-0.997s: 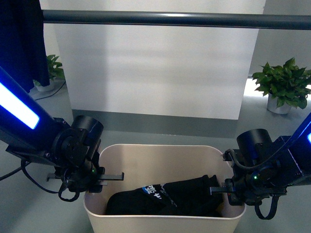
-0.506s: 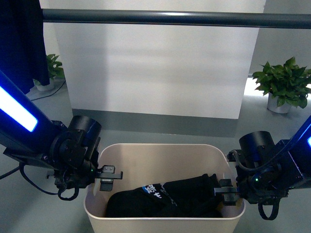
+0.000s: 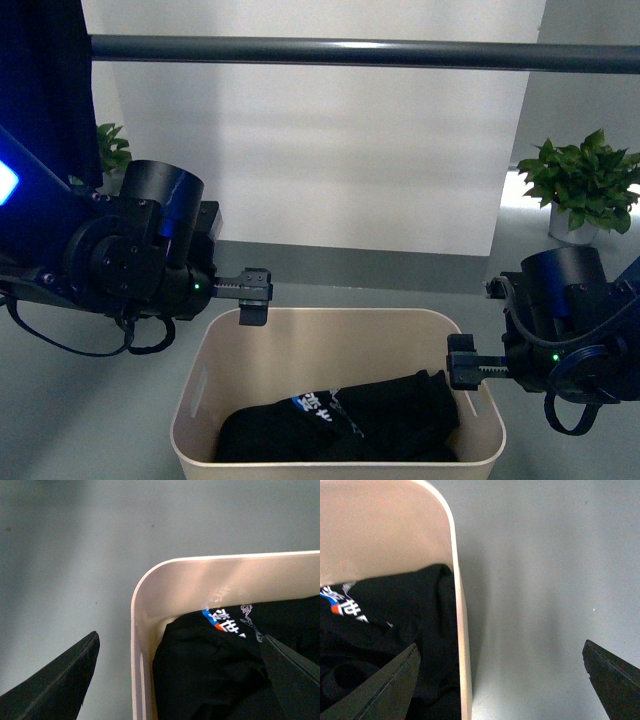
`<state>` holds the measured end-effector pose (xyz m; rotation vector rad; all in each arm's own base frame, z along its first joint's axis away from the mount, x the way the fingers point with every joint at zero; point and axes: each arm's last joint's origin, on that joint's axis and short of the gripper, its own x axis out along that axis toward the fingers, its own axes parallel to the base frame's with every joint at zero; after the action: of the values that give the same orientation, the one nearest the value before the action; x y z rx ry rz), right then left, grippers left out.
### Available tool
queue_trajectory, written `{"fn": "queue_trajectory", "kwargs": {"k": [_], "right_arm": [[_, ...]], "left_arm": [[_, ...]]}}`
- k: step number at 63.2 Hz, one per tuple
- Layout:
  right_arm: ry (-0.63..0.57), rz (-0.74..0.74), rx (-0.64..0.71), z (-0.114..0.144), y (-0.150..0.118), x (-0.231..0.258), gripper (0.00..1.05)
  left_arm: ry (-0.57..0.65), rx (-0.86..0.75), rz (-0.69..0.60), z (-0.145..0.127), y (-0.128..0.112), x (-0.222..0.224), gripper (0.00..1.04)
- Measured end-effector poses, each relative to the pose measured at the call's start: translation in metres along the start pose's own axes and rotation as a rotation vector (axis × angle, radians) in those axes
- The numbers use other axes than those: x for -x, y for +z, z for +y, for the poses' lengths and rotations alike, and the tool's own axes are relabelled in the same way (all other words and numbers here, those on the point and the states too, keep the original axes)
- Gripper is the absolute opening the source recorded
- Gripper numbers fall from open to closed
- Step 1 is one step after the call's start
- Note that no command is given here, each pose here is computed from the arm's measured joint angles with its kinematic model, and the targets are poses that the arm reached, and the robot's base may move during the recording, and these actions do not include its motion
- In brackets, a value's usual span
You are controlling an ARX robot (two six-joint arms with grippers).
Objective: Move hamper under clothes hanger
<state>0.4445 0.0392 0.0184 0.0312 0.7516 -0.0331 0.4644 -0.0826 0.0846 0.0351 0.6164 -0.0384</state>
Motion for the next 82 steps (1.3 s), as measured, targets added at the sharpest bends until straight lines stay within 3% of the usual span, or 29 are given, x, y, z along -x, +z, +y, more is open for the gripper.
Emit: {"fn": "queue_trajectory", "kwargs": {"k": [20, 38, 49, 56, 64, 72, 82], "right_arm": [[0.018, -0.149, -0.018, 0.001, 0.019, 0.055, 0.97], [-0.041, -0.421, -0.014, -0.007, 0.033, 0.138, 0.97], [-0.081, -0.593, 0.01, -0.007, 0.027, 0.194, 0.97], [-0.06, -0.656, 0.01, -0.003, 0.019, 0.224, 0.97], [-0.045, -0.727, 0.012, 0.003, 0.008, 0.253, 0.95], [0.047, -0.758, 0.039, 0.0, -0.004, 0.268, 0.78], [0.031, -0.736, 0.037, -0.015, -0.028, 0.276, 0.53]], "left_arm": [[-0.047, 0.007, -0.053, 0.008, 0.006, 0.043, 0.98], [-0.116, 0.013, -0.268, 0.022, 0.031, 0.122, 0.98], [-0.147, 0.013, -0.359, 0.031, 0.027, 0.174, 0.97], [-0.003, 0.039, -0.543, 0.039, 0.016, 0.207, 0.82], [0.024, 0.048, -0.612, 0.049, -0.008, 0.247, 0.64], [0.034, 0.053, -0.635, 0.055, -0.026, 0.264, 0.46], [0.027, 0.047, -0.597, 0.058, -0.055, 0.271, 0.21]]}}
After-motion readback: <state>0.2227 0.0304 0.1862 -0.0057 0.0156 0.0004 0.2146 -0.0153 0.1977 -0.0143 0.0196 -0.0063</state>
